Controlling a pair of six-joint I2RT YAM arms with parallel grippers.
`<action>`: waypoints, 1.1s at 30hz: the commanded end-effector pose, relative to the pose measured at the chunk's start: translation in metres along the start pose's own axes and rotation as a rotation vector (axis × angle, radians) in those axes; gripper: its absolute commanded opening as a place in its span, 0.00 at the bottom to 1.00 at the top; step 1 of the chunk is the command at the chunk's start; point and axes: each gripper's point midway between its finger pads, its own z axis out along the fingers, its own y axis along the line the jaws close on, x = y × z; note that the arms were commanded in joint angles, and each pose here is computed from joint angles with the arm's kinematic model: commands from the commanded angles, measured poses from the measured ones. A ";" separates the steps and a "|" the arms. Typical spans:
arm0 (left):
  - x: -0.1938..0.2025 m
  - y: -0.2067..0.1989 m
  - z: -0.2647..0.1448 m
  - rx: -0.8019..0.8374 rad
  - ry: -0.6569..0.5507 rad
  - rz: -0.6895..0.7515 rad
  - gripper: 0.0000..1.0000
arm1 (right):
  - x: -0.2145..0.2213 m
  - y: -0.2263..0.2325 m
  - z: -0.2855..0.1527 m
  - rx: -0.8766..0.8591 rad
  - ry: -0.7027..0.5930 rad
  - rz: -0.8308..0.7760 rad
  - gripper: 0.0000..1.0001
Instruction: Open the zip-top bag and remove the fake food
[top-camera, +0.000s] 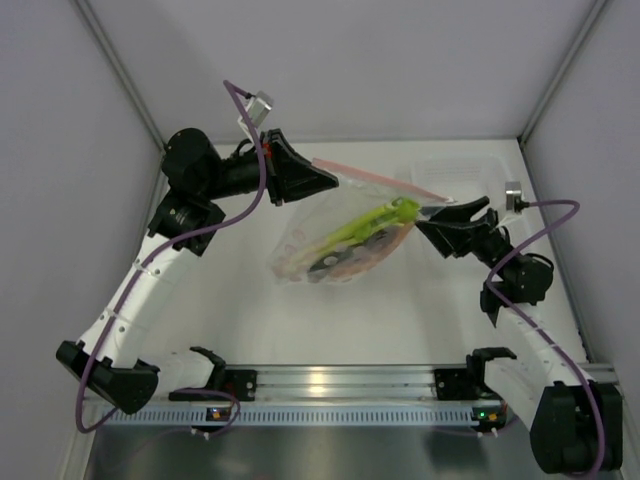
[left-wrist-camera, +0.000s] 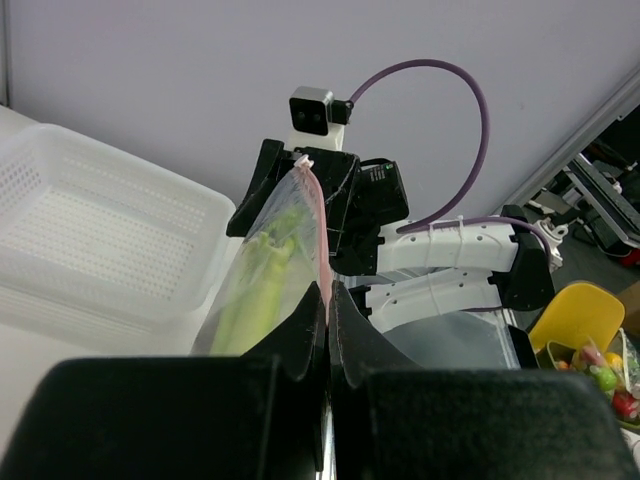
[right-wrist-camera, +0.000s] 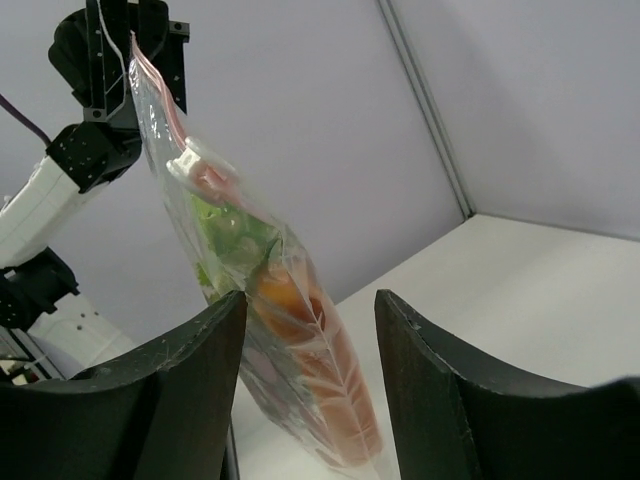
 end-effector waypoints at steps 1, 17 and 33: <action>-0.030 -0.028 -0.003 0.063 -0.071 0.110 0.00 | -0.036 0.078 -0.004 -0.302 -0.131 -0.293 0.55; -0.035 -0.010 0.004 0.009 -0.101 0.043 0.00 | -0.052 0.101 0.002 -0.368 -0.139 -0.360 0.38; -0.031 0.070 0.006 -0.254 -0.157 -0.039 0.00 | -0.050 0.074 0.010 -0.181 -0.056 -0.394 0.03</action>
